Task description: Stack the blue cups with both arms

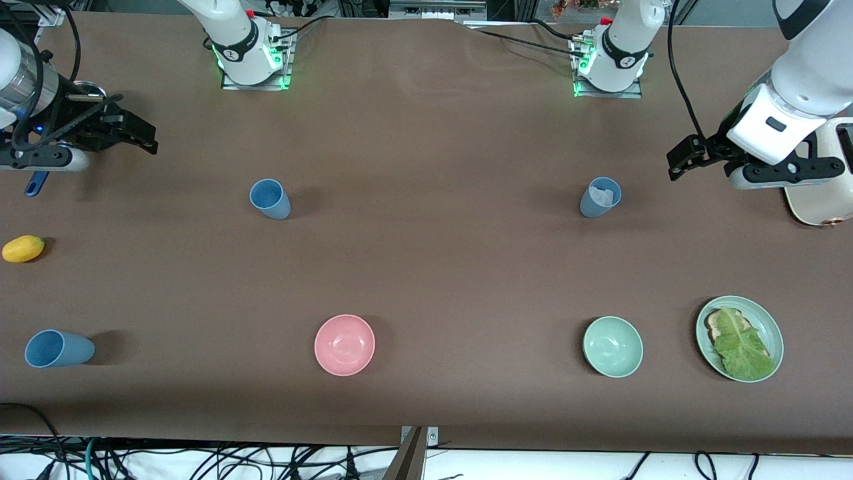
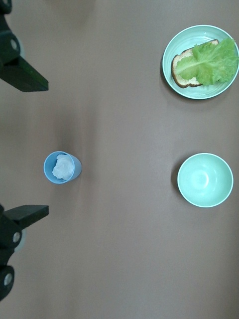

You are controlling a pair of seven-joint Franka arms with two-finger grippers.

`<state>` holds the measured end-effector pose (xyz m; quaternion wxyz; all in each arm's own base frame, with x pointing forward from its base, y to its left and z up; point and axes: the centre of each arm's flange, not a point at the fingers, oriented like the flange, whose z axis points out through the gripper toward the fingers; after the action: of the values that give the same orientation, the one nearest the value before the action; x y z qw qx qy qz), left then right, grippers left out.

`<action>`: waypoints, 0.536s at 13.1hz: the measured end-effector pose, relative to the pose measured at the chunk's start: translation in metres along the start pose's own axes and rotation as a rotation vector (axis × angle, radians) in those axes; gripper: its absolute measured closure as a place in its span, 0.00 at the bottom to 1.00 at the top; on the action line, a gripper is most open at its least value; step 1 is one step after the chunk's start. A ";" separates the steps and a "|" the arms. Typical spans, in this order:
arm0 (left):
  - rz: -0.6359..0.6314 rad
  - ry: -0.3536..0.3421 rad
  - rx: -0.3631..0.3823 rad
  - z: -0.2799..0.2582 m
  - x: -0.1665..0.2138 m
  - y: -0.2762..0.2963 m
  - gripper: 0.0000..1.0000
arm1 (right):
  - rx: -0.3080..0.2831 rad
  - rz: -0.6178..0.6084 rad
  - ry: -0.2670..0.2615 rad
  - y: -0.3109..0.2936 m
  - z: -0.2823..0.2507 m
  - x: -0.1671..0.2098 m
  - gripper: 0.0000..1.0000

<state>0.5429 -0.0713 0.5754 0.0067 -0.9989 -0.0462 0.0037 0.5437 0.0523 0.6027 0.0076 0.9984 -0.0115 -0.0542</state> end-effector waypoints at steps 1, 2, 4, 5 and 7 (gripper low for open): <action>0.000 0.000 0.000 0.000 0.000 0.000 0.00 | 0.000 0.002 -0.001 0.001 0.000 0.000 0.00; 0.000 0.000 0.000 0.000 0.000 0.000 0.00 | 0.000 0.005 -0.002 0.003 0.001 0.000 0.00; 0.000 0.000 0.000 0.000 0.000 0.000 0.00 | 0.001 0.017 -0.002 0.008 0.001 0.002 0.00; 0.000 0.000 0.000 0.000 0.000 0.000 0.00 | 0.002 0.027 -0.002 0.014 0.001 0.002 0.00; 0.000 0.000 0.000 0.000 0.000 0.000 0.00 | 0.006 0.050 0.012 0.026 -0.003 0.004 0.00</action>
<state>0.5429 -0.0715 0.5754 0.0067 -0.9989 -0.0461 0.0037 0.5471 0.0262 0.6062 0.0060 0.9982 -0.0364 -0.0480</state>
